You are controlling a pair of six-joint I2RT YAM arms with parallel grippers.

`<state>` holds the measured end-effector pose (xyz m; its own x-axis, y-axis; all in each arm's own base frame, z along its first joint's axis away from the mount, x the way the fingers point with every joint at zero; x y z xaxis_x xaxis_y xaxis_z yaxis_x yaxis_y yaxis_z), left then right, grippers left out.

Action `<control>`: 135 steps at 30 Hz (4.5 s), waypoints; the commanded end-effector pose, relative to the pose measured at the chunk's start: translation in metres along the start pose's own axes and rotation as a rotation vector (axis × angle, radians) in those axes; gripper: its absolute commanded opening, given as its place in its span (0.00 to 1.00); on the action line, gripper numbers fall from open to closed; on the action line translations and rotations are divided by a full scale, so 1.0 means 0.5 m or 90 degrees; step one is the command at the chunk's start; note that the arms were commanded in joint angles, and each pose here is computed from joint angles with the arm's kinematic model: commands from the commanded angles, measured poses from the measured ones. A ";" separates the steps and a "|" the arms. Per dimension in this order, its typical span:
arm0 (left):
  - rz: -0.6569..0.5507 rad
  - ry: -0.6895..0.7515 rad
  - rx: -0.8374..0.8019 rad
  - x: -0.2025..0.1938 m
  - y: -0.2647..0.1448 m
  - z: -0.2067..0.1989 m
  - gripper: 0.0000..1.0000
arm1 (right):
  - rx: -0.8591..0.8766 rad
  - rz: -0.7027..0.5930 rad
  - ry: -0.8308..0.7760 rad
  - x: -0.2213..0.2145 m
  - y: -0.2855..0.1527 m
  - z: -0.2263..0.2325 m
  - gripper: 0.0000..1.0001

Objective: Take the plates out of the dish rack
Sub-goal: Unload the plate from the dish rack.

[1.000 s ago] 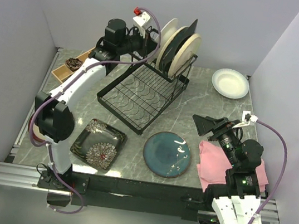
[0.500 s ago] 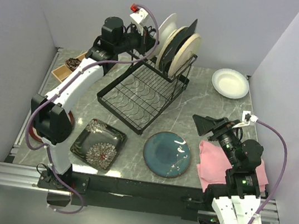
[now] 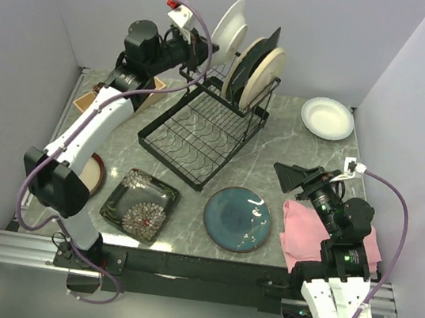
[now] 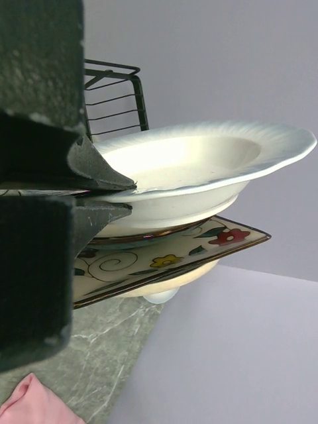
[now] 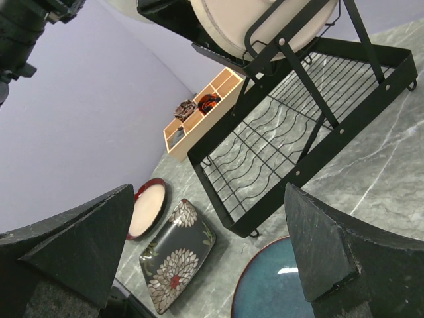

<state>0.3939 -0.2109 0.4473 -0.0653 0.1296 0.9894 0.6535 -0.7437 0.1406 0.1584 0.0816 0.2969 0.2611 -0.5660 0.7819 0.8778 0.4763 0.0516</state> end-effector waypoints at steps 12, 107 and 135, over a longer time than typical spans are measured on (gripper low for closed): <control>-0.189 0.141 0.091 0.162 -0.148 -0.057 0.01 | -0.008 0.004 0.011 0.002 0.008 -0.001 1.00; 0.145 0.404 0.109 -0.356 -0.263 -0.682 0.04 | 0.011 0.386 0.366 -0.210 0.050 0.035 0.04; 0.141 -0.088 -0.130 -0.287 -0.323 -0.596 1.00 | -0.145 0.113 0.300 -0.084 0.061 -0.085 0.00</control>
<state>0.0624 -0.3206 0.2844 -0.0342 -0.1747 0.9840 0.6005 -0.7907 -0.1195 0.1769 0.1109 0.2010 0.6637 -0.6999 0.2638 0.7411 0.5677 -0.3585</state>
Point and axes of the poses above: each gripper's point midway between its finger pads, its own y axis out along the fingers, its own z axis along the line the jaws close on, x = y × z, the point moved 8 cm from there along -y, back along the fingers, and after that the axes turned 2 degrees about -y, right-handed, at the moved point
